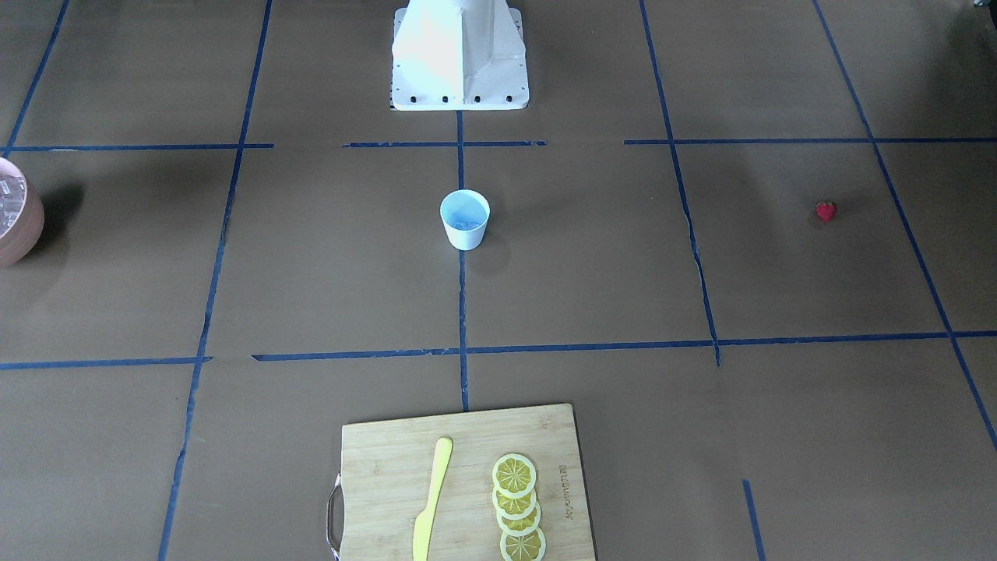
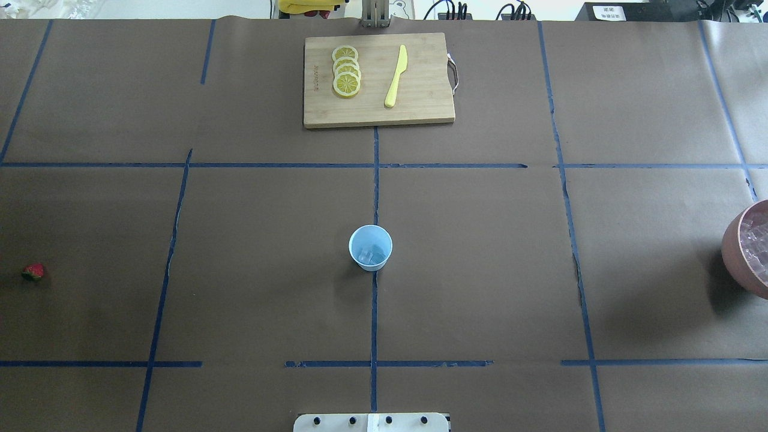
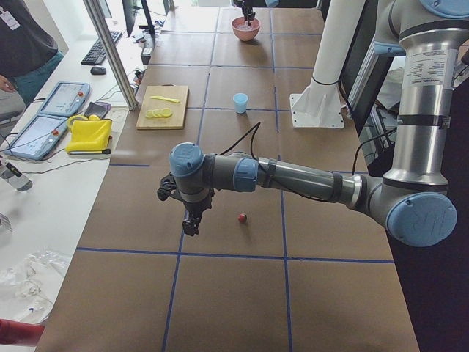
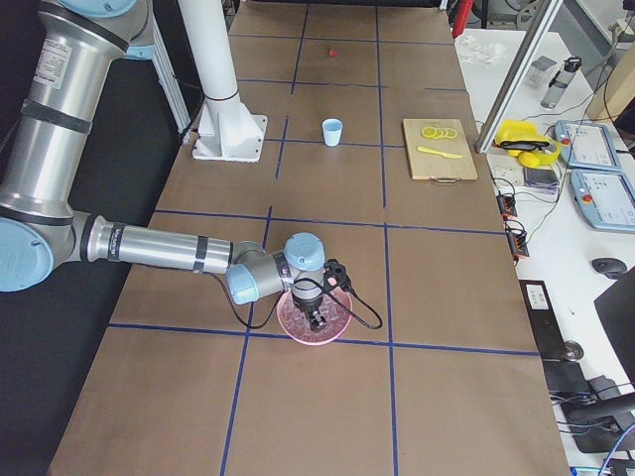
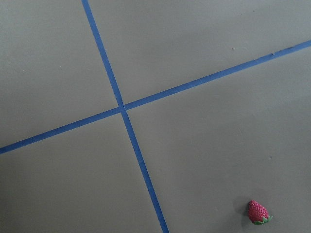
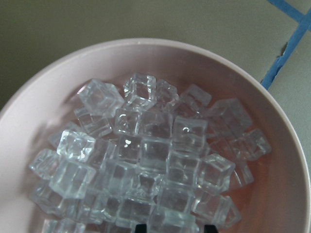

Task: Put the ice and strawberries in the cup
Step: 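Lower the right gripper into the bowl and grasp another ice cube, then carry the ice cube with the right gripper over the light-blue cup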

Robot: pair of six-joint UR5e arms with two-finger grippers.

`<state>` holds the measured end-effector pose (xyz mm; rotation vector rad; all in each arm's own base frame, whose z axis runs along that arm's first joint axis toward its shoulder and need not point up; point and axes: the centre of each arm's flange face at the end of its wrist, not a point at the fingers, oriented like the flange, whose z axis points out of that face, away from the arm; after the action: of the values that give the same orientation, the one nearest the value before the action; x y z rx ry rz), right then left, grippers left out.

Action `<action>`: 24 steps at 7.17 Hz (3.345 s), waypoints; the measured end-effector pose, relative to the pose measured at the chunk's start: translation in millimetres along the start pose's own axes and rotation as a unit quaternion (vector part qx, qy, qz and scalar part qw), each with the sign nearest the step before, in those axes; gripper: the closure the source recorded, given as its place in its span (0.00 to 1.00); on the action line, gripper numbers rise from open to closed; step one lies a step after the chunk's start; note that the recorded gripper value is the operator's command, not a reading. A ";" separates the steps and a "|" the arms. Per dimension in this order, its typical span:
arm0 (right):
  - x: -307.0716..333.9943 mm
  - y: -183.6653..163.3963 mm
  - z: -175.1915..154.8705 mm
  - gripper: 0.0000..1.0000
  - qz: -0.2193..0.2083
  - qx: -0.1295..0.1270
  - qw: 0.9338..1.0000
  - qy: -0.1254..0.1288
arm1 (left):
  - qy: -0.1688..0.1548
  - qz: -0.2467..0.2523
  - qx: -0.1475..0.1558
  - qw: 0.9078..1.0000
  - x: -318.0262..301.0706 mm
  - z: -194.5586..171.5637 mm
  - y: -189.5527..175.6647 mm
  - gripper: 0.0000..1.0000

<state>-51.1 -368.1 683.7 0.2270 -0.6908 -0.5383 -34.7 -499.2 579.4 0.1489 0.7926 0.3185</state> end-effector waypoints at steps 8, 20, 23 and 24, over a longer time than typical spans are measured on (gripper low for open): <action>-61.3 -136.9 -128.3 1.00 0.091 0.058 0.994 -0.013 | 0.000 0.001 0.000 1.000 0.8 -0.2 -0.3 0.00; -563.3 -423.4 -117.7 1.00 0.287 0.073 0.954 -0.038 | 0.000 0.000 -0.001 1.000 -0.5 1.0 0.1 0.00; -636.0 -451.2 -87.6 1.00 0.304 0.067 0.950 -0.013 | 0.001 -0.001 -0.002 1.000 -1.3 2.1 0.4 0.00; -643.9 -449.2 -79.5 1.00 0.304 0.064 0.950 -0.007 | 0.001 -0.001 -0.002 1.000 -1.4 2.4 0.5 0.00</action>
<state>-589.5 -395.5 107.4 0.1190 -0.7669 0.0968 -34.0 -499.3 582.1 0.1433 0.7932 0.3181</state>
